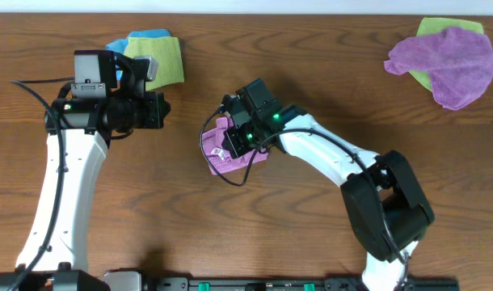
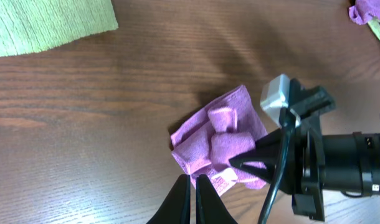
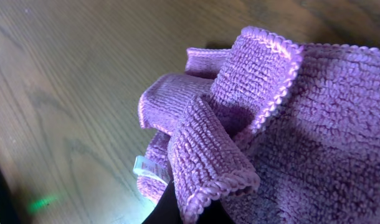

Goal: Fold the cloth

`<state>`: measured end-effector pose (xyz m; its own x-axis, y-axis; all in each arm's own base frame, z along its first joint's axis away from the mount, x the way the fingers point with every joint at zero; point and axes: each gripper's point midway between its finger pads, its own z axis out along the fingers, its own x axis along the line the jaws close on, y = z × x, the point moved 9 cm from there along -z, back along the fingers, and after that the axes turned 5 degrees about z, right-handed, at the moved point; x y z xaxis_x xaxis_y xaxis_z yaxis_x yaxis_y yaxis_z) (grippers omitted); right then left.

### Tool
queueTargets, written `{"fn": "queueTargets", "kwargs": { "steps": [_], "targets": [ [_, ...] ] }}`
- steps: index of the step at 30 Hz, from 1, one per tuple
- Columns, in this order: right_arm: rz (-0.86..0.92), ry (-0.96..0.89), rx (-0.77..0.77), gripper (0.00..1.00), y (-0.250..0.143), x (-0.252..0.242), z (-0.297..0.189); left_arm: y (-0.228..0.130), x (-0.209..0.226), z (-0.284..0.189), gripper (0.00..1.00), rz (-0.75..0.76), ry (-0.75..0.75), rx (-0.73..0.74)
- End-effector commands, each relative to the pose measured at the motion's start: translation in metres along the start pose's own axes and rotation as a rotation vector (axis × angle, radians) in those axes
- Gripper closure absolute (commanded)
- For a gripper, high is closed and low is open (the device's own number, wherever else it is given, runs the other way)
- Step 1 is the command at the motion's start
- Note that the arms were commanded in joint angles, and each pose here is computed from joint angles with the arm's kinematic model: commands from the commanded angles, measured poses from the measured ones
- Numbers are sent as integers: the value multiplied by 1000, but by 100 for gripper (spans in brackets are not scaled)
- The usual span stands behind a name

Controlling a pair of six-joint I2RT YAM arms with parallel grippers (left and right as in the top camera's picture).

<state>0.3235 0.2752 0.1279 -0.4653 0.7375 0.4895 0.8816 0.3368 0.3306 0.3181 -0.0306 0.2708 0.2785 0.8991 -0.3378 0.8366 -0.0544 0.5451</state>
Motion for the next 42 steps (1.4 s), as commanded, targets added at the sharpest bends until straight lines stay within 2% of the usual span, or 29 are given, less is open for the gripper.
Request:
{"fn": "queueTargets", "kwargs": {
  "steps": [1,6,7,9,11,12,18,20,21,22,33,38,42],
  "targets": [
    [-7,10,-5,98,3,8,2,-1,-1,-1,94,19,-8,-4],
    [-17,14,0,97,2,12,4,0,-1,-1,94,19,-7,-4],
    [-18,15,1,88,2,13,5,0,-1,-1,94,20,-8,-6],
    [-21,16,3,58,1,14,5,0,-1,-1,94,20,-7,-6],
    [-20,19,4,39,1,14,5,0,-1,-1,94,20,-7,-6],
    [-20,19,4,33,1,14,5,0,-1,-1,94,20,-7,-6],
    [-20,19,-1,23,2,13,5,0,0,-1,94,24,2,-6],
    [-18,22,-9,15,4,12,3,0,2,-1,94,29,18,-5],
    [-17,23,-14,5,6,11,2,0,3,-1,94,28,38,-4],
    [-16,30,-18,1,8,12,0,0,5,-1,94,28,54,-3],
    [-31,38,-69,1,47,16,-44,-6,28,-1,94,-22,123,-12],
    [-33,-24,-28,1,48,16,-59,-23,29,14,94,-73,57,20],
    [-16,-147,13,1,45,8,-72,-42,30,30,94,-135,-4,57]
  ]
}}
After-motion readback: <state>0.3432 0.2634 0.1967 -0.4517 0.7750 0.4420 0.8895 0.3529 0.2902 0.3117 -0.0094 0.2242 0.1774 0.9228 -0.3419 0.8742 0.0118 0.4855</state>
